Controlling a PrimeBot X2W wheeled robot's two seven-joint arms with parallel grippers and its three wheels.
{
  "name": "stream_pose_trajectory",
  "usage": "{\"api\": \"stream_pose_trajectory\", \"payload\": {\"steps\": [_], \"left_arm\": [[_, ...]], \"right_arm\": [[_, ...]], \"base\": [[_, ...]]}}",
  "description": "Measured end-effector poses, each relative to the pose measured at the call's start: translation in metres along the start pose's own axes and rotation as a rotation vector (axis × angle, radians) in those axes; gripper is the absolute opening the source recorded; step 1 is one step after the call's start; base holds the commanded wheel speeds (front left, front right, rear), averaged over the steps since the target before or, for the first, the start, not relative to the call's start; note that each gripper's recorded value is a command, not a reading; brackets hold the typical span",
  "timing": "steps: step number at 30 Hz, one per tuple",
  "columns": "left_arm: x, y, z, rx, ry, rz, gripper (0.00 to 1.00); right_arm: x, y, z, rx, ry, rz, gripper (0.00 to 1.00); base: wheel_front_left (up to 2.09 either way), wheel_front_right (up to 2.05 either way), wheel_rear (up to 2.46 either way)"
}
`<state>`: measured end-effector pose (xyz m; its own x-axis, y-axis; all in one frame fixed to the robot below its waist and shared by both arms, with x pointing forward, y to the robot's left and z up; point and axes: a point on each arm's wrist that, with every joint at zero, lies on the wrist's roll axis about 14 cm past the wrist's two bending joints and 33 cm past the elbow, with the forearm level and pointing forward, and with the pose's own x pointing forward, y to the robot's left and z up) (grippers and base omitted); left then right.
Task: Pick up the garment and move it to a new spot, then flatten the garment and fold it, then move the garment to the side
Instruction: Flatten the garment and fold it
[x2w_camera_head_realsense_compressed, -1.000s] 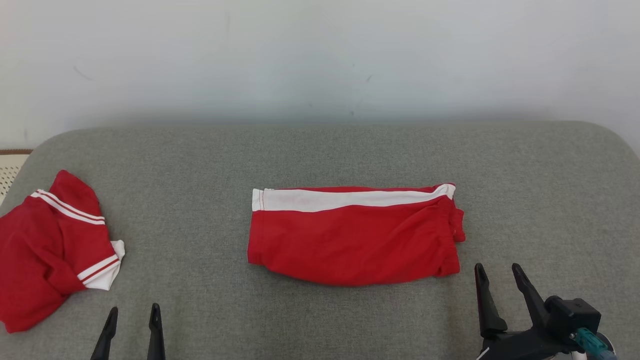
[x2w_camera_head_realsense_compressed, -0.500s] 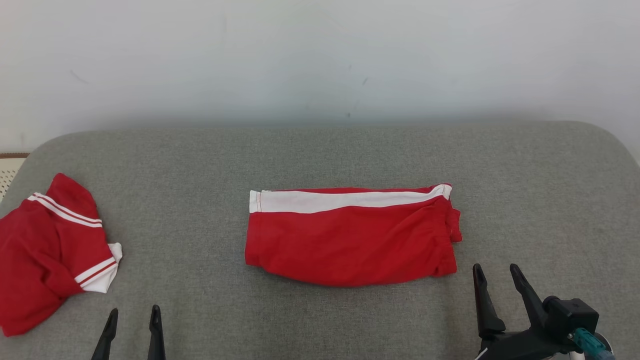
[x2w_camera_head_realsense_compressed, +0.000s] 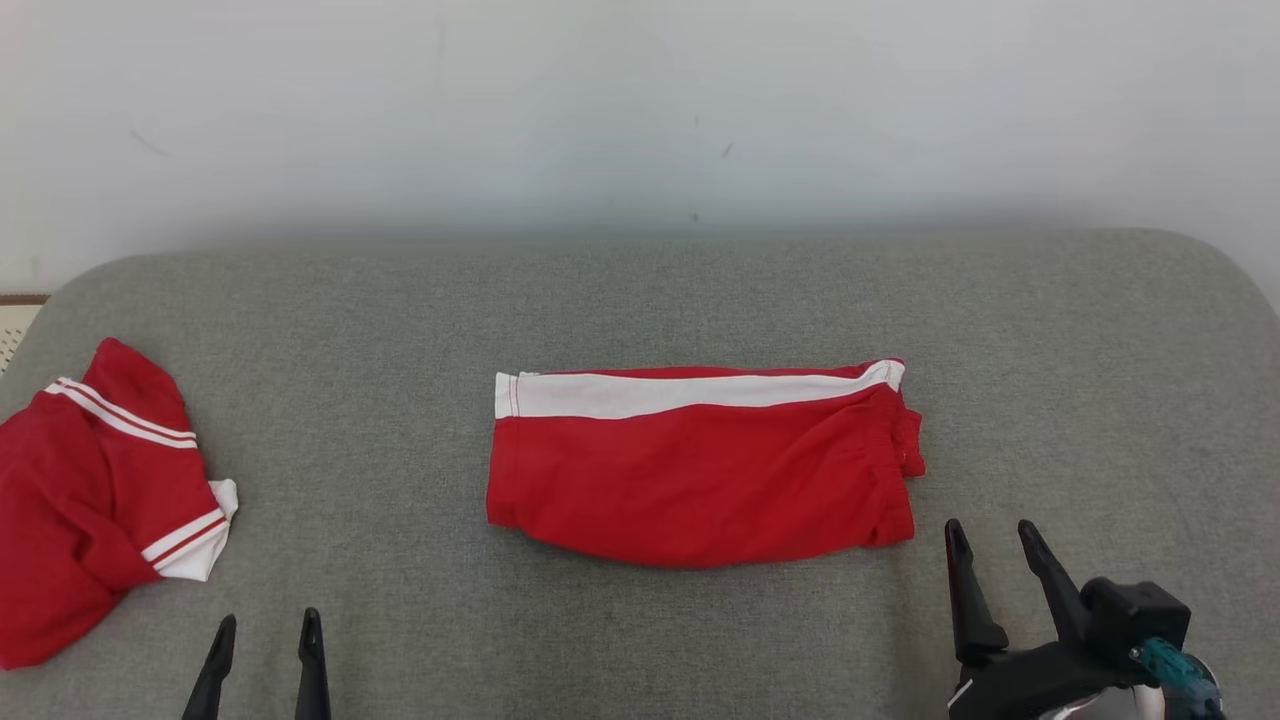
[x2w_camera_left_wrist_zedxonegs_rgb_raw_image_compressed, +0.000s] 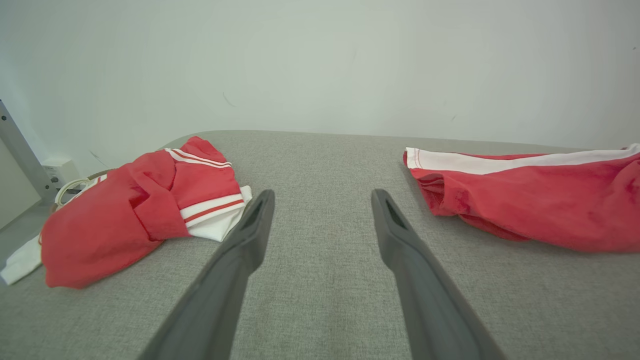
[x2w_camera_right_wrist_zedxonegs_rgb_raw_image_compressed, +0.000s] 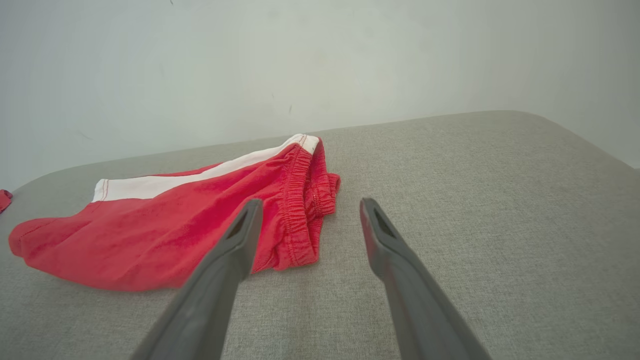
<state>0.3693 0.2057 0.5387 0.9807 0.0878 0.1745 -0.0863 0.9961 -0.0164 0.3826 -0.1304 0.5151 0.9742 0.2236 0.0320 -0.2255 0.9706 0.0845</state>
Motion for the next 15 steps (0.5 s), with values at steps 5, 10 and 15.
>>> {"api": "stream_pose_trajectory", "payload": {"steps": [5, 10, 15], "left_arm": [[0.003, -0.002, -0.003, -0.005, 0.006, -0.005, 1.00], [0.008, -0.004, -0.004, -0.010, 0.008, -0.009, 1.00], [0.011, -0.005, -0.011, -0.016, 0.024, -0.007, 1.00]], "right_arm": [[0.021, -0.002, 0.000, -0.024, 0.017, 0.018, 1.00], [0.053, 0.001, 0.006, -0.044, 0.020, 0.045, 1.00], [0.082, -0.004, -0.002, -0.089, 0.078, 0.056, 1.00]], "base": [[0.00, 0.00, 0.00], [0.00, 0.00, 0.00], [0.00, 0.00, 0.00]]}}
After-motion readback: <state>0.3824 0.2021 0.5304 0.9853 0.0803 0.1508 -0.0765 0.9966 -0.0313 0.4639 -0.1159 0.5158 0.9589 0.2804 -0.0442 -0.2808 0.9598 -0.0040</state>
